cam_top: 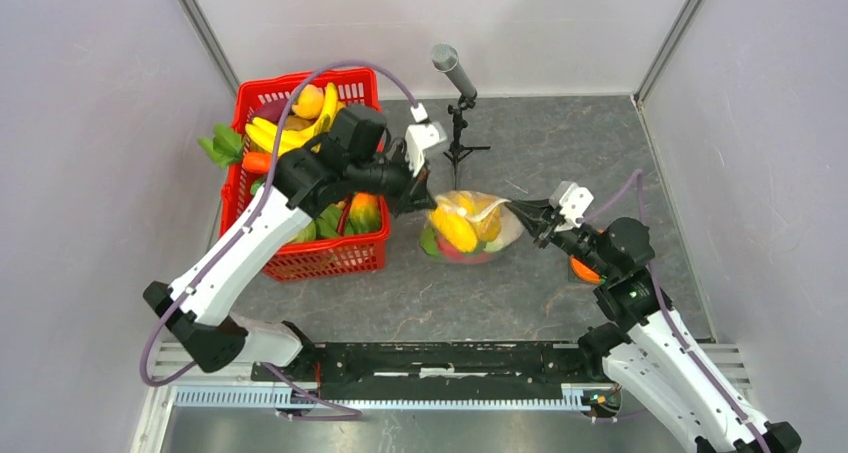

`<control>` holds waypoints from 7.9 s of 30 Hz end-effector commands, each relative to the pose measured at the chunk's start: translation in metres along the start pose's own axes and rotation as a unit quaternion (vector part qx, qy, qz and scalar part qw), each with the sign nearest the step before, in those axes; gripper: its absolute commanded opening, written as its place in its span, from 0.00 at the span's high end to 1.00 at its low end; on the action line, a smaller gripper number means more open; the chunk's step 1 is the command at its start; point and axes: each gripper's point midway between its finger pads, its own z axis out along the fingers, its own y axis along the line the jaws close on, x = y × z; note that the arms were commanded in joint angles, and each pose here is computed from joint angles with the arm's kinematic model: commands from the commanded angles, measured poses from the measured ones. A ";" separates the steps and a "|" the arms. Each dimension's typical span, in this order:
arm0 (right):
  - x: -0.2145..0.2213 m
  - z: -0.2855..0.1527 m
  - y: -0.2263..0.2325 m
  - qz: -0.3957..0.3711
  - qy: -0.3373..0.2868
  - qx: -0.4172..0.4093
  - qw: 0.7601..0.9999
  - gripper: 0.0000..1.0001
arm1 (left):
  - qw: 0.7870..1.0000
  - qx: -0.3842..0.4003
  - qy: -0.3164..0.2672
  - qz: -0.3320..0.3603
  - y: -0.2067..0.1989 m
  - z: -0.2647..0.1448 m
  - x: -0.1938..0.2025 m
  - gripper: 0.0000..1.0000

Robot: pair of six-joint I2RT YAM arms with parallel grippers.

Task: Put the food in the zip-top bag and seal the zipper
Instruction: Zip the zipper food storage bag at the center of the board, then place the zipper food storage bag at the center of the board, then reset both arms

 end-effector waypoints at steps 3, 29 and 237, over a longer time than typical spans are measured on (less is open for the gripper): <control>-0.017 0.011 -0.033 0.046 0.008 0.082 0.996 1.00 | 0.993 0.090 0.076 -0.015 -0.027 0.015 0.041 0.98; 0.014 -0.008 -0.056 0.041 0.028 0.170 0.984 1.00 | 0.993 -0.114 0.012 -0.016 0.035 -0.005 0.047 0.98; 0.114 -0.071 -0.144 0.178 0.160 0.359 0.902 0.02 | 0.739 -0.524 -0.260 -0.334 0.186 -0.168 0.083 0.00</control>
